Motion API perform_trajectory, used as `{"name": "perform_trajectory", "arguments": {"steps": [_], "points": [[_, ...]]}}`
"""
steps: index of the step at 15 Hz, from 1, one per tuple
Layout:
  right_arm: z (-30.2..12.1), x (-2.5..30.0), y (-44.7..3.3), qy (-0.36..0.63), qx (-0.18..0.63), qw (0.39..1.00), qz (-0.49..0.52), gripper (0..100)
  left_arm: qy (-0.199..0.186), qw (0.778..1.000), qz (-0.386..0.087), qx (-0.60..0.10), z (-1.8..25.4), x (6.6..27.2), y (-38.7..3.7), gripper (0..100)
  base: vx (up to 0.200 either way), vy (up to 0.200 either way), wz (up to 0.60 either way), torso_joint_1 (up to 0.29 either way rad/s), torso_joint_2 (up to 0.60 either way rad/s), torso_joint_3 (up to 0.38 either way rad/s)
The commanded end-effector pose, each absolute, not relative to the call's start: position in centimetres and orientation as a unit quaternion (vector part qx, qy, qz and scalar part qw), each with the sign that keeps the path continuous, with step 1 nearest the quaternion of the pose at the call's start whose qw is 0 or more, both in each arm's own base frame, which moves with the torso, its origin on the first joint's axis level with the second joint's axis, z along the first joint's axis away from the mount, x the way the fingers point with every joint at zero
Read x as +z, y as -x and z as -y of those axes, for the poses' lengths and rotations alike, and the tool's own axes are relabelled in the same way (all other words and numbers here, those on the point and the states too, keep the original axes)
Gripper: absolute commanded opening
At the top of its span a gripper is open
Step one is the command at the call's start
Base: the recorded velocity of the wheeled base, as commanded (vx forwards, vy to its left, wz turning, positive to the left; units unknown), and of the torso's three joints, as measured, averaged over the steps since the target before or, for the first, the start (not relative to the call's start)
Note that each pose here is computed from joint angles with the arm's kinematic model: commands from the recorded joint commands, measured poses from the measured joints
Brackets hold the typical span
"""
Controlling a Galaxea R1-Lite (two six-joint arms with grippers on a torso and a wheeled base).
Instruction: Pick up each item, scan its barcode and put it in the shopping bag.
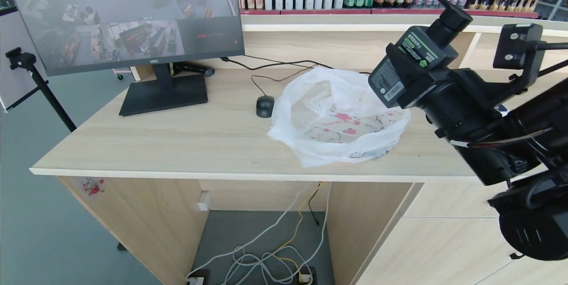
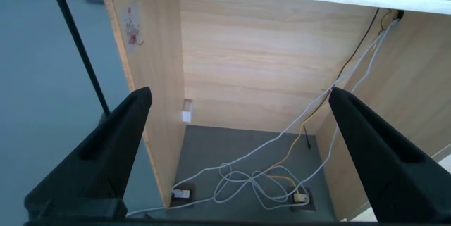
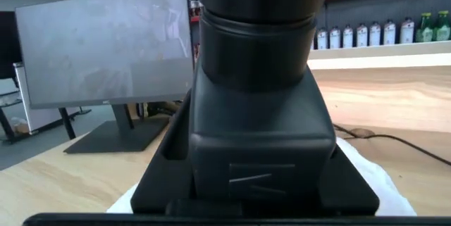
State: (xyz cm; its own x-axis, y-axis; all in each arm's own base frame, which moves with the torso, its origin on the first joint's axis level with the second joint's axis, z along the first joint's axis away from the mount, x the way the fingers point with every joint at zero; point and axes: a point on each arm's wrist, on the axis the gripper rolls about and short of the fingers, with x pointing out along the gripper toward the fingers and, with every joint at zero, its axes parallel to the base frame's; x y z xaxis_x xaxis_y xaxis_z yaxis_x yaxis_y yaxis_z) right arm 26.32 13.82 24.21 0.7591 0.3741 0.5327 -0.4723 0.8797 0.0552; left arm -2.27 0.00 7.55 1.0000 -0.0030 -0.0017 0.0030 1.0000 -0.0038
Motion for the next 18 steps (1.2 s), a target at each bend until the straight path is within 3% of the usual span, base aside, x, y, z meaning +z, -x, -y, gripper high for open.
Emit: {"name": "perform_trajectory", "arguments": {"steps": [1,3,12,18], "points": [[-19.4,22.4,-28.6,-0.11,0.258,0.927,0.247,0,0.002,1.0,-0.001,-0.001,0.0,7.6,2.3,100,0.0,0.0,0.0,0.0,0.0,0.0],[-22.9,22.1,-29.2,-0.129,0.273,0.919,0.255,0,0.002,1.0,-0.001,-0.001,0.0,7.6,2.3,100,0.0,0.0,0.0,0.0,0.0,0.0],[-22.2,24.4,-33.2,-0.08,0.251,0.945,0.193,0,0.002,1.0,-0.001,-0.001,0.0,7.6,2.3,100,0.0,0.0,0.0,0.0,0.0,0.0],[-23.6,23.3,-37.7,-0.05,0.231,0.957,0.17,0,0.002,1.0,-0.001,-0.001,0.0,7.6,2.3,100,0.0,0.0,0.0,0.0,0.0,0.0]]}}
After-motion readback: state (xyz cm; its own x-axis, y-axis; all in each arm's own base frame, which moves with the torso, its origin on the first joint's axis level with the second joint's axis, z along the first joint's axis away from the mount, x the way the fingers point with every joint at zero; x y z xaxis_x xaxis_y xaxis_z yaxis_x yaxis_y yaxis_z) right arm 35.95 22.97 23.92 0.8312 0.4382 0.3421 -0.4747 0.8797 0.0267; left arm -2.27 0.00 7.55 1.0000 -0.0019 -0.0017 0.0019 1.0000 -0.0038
